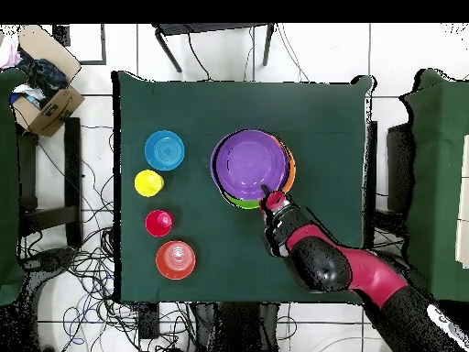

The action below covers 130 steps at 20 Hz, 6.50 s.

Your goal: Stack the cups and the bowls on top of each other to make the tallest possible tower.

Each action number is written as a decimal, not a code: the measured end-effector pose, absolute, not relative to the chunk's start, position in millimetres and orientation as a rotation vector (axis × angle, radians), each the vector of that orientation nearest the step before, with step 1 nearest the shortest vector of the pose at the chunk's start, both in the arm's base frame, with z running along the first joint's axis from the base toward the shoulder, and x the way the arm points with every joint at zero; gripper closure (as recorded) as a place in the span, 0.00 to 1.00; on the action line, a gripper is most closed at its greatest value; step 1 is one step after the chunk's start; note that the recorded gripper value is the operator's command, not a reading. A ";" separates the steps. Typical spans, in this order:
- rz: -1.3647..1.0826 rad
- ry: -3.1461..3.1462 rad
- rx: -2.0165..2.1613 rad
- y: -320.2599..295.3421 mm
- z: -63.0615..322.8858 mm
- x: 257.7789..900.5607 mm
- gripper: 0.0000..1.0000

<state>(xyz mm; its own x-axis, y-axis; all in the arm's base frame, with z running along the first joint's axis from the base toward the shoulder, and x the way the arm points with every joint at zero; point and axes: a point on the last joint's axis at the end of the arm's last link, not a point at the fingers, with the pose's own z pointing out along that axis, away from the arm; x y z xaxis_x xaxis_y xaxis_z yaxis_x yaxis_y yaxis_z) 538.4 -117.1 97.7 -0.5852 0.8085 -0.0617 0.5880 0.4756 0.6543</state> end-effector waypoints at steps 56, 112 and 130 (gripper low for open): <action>0.820 2.374 1.162 -117.3 80.3 522.8 0.00; 0.739 2.460 1.159 -129.2 82.1 512.0 1.00; 0.636 2.446 1.104 -146.2 102.9 519.3 1.00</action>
